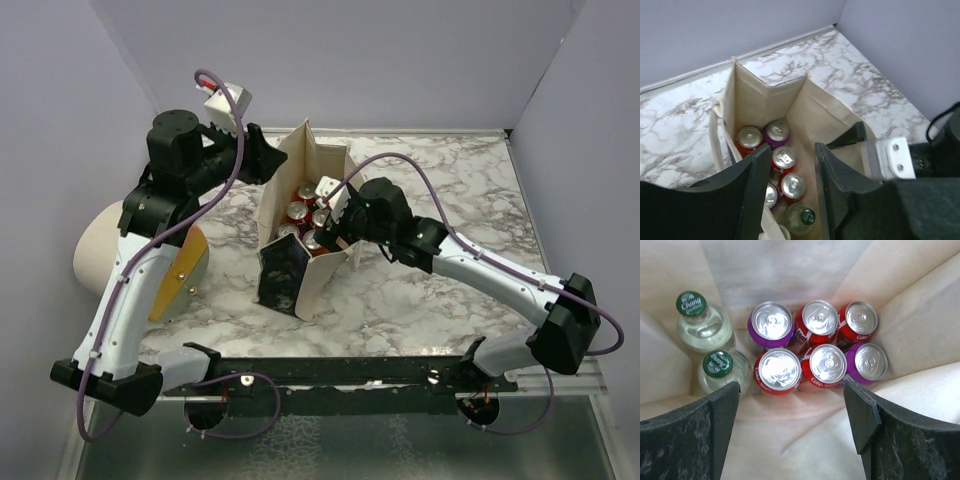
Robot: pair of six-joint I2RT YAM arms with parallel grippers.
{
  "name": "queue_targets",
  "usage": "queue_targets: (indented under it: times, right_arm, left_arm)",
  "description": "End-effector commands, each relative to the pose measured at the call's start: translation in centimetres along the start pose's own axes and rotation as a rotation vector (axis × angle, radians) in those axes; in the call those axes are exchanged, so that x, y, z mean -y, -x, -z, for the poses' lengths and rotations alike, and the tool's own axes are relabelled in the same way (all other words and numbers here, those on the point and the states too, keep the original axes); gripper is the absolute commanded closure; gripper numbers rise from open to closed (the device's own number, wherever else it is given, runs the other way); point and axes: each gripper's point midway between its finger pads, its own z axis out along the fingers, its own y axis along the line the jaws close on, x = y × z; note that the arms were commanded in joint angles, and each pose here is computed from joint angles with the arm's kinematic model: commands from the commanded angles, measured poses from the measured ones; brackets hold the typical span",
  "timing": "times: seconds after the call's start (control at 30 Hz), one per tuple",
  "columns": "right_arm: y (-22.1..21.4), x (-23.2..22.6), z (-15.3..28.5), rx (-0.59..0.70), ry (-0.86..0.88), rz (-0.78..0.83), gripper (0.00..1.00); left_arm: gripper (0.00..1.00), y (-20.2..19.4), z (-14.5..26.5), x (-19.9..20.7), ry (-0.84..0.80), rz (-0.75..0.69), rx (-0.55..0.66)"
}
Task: Take the beverage out of the canvas bag
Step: Adjust the canvas bag at the center of the board.
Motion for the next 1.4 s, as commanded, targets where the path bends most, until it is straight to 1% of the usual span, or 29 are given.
queue_targets:
  times: [0.0,0.03,0.1,0.2,0.27,0.37,0.47,0.57,0.67,0.73,0.8,0.87,0.9,1.0,1.07,1.2,1.27,1.3,1.33,1.37]
  right_arm:
    - [2.5,1.1,1.2,0.127,-0.074,-0.088,0.15]
    - [2.5,1.2,1.3,0.131,-0.086,-0.092,0.15]
    - [2.3,1.9,1.4,0.124,-0.124,-0.098,0.15]
    - [2.5,2.7,2.0,0.147,-0.17,-0.102,0.13]
    - [2.9,2.6,2.3,0.165,-0.164,-0.098,0.12]
    - [3.1,2.7,2.5,0.173,-0.171,-0.107,0.12]
    - [3.5,3.3,2.9,0.184,-0.206,-0.127,0.06]
    - [3.9,3.8,3.2,0.193,-0.229,-0.142,0.01]
    - [4.3,4.2,3.2,0.192,-0.242,-0.153,0.0]
    - [4.7,4.6,3.1,0.19,-0.252,-0.15,0.01]
    - [5.3,5.3,2.9,0.182,-0.276,-0.154,0.01]
    - [5.7,6.4,2.5,0.163,-0.315,-0.173,0.01]
    - [5.9,7.1,2.3,0.15,-0.341,-0.193,0.01]
    - [7.1,8.5,1.3,0.121,-0.376,-0.253,0.01]
    - [8.9,8.7,0.4,0.124,-0.344,-0.274,0.01]
    - [9.8,7.5,-2.1,0.085,-0.248,-0.361,0.0]
    - [10.1,6.6,-3.1,0.077,-0.195,-0.411,0.07]
    - [9.9,6.1,-3.5,0.066,-0.17,-0.429,0.13]
    - [9.4,5.7,-3.9,0.046,-0.158,-0.456,0.17]
    - [8.7,5.3,-4.1,0.022,-0.152,-0.491,0.19]
  left_arm:
    - [0.59,-0.9,1.5,3.2,-0.148,0.063,0.023]
    - [0.6,-1.6,1.6,3.3,-0.151,0.063,0.015]
    - [0.66,-3.2,1.9,2.9,-0.108,0.054,-0.017]
    - [0.74,-5.3,2.0,3.0,-0.068,-0.028,-0.091]
    - [0.77,-6.3,1.7,3.5,-0.069,-0.091,-0.132]
    - [0.78,-8.4,0.9,3.2,-0.048,-0.142,-0.211]
    - [0.78,-10.6,0.7,2.4,-0.021,-0.17,-0.286]
    - [0.77,-12.9,0.9,2.7,-0.046,-0.187,-0.36]
    - [0.77,-14.4,1.7,3.3,-0.079,-0.213,-0.407]
    - [0.77,-15.2,2.7,4.5,-0.14,-0.22,-0.442]
    - [0.76,-15.4,3.7,5.9,-0.203,-0.221,-0.442]
    - [0.76,-15.3,4.8,6.9,-0.249,-0.22,-0.418]
    - [0.75,-16.3,5.2,6.9,-0.258,-0.217,-0.44]
    - [0.76,-17.8,6.1,6.9,-0.274,-0.214,-0.474]
    - [0.75,-18.6,6.3,6.8,-0.278,-0.208,-0.491]
    - [0.76,-19.0,6.0,7.4,-0.304,-0.172,-0.483]
    - [0.76,-19.4,5.9,7.6,-0.315,-0.154,-0.479]
    - [0.76,-19.6,5.9,7.6,-0.314,-0.149,-0.479]
    - [0.76,-19.6,6.0,7.5,-0.311,-0.149,-0.477]
    - [0.76,-19.7,6.1,7.5,-0.31,-0.155,-0.474]
